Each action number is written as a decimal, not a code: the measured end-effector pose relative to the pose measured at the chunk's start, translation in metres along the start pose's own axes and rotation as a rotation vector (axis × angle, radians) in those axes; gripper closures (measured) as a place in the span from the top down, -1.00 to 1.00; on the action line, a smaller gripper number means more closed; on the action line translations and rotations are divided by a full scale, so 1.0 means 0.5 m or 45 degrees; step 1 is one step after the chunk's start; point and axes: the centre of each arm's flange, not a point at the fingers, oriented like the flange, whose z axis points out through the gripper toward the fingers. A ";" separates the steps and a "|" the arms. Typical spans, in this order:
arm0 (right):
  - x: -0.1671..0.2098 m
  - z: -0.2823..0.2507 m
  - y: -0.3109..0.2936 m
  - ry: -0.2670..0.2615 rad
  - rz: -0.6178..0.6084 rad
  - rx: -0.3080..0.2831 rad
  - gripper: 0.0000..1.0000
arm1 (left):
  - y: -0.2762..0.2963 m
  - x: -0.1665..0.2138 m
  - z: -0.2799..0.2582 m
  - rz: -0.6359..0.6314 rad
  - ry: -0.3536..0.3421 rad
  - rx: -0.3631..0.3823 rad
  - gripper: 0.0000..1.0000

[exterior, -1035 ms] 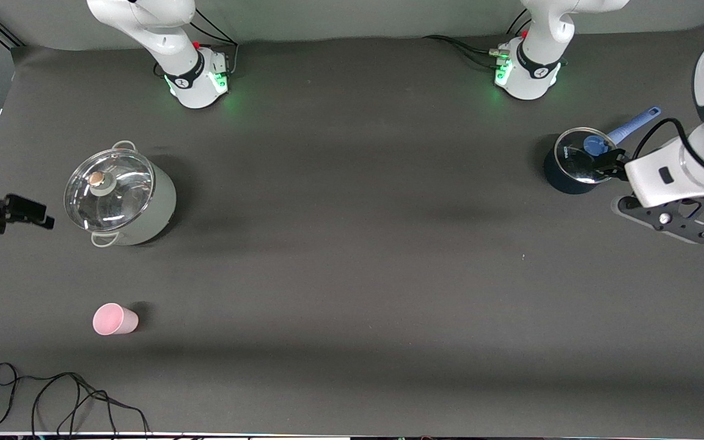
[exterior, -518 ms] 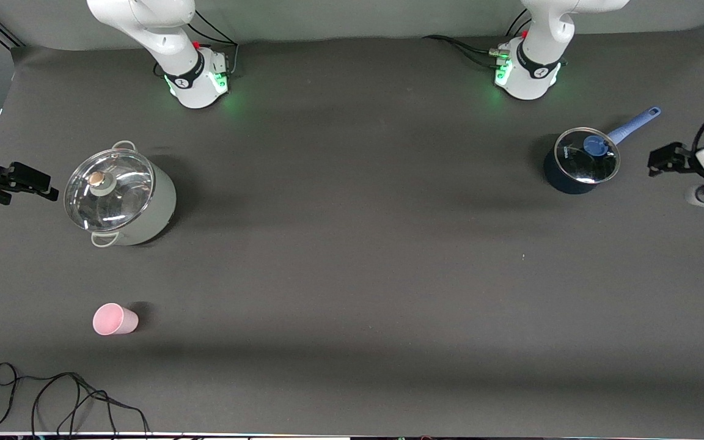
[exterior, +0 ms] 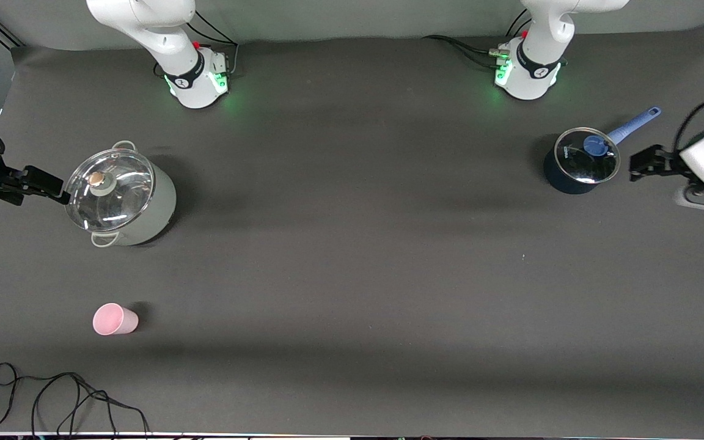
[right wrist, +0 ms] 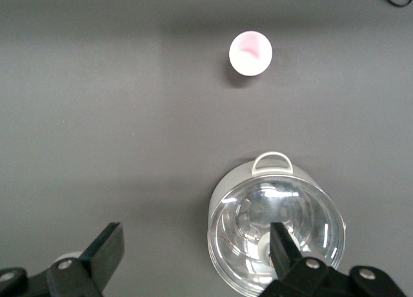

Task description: Transfer pink cup from left to right arm

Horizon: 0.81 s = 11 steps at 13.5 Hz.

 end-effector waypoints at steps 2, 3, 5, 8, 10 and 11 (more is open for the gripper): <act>0.003 -0.016 0.001 0.022 0.001 -0.001 1.00 | 0.031 0.008 -0.016 0.025 0.052 0.012 1.00; 0.004 -0.024 0.001 0.033 0.002 -0.002 0.98 | 0.028 0.011 -0.019 0.023 0.075 0.015 1.00; 0.005 -0.032 0.001 0.042 0.002 -0.002 1.00 | 0.005 0.010 -0.018 -0.003 0.089 0.016 1.00; 0.004 -0.030 0.001 0.034 0.001 -0.002 1.00 | -0.019 0.006 -0.010 -0.030 0.081 0.012 1.00; 0.004 -0.029 0.000 0.032 0.000 -0.002 1.00 | -0.015 0.009 -0.008 -0.026 0.080 0.011 1.00; 0.004 -0.029 0.000 0.032 0.000 -0.004 1.00 | -0.015 0.009 -0.007 -0.025 0.081 0.011 1.00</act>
